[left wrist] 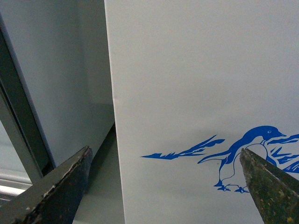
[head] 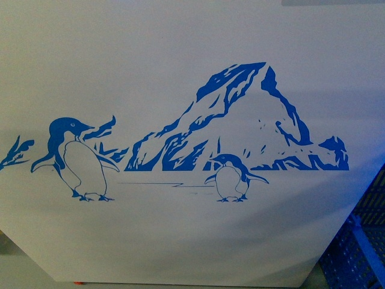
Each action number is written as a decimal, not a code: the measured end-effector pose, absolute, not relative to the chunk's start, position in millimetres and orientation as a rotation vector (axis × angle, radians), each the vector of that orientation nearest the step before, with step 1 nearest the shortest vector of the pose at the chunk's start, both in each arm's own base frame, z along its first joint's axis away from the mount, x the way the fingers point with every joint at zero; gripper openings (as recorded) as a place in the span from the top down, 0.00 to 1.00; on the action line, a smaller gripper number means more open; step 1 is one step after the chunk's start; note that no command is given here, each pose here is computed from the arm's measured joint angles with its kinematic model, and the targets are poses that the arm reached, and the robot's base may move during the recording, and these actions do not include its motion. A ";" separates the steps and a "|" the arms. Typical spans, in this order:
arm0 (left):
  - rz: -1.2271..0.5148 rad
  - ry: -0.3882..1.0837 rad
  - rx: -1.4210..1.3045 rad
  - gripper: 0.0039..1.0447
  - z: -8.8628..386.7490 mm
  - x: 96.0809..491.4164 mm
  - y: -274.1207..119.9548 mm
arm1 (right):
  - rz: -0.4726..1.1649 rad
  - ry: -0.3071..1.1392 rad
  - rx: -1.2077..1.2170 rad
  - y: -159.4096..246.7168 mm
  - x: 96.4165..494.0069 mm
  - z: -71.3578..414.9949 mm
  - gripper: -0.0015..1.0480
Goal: Put drink in fridge
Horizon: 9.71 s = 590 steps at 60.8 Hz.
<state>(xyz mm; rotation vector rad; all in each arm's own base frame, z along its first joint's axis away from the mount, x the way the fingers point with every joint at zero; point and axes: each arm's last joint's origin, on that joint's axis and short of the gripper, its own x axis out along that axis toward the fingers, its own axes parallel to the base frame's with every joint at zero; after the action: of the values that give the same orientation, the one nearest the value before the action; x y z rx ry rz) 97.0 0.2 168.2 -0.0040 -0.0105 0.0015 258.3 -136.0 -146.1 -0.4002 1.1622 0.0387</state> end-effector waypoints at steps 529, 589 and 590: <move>-0.545 -0.439 1.253 0.08 267.0 444.3 -137.6 | -0.430 -0.006 -0.022 29.2 101.2 290.9 0.65; -0.400 0.380 -0.148 0.08 240.1 178.9 -29.9 | -0.431 -0.006 -0.022 29.2 101.2 290.9 0.65; -0.396 0.383 -0.163 0.08 239.0 175.1 -28.6 | -0.431 -0.006 -0.022 29.2 101.2 290.9 0.65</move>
<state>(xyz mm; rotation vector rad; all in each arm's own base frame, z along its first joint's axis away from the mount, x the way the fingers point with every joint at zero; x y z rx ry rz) 175.1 -28.6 239.0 -0.1627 0.3828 -0.3961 101.2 29.2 290.9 -0.0220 -0.0056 -0.4312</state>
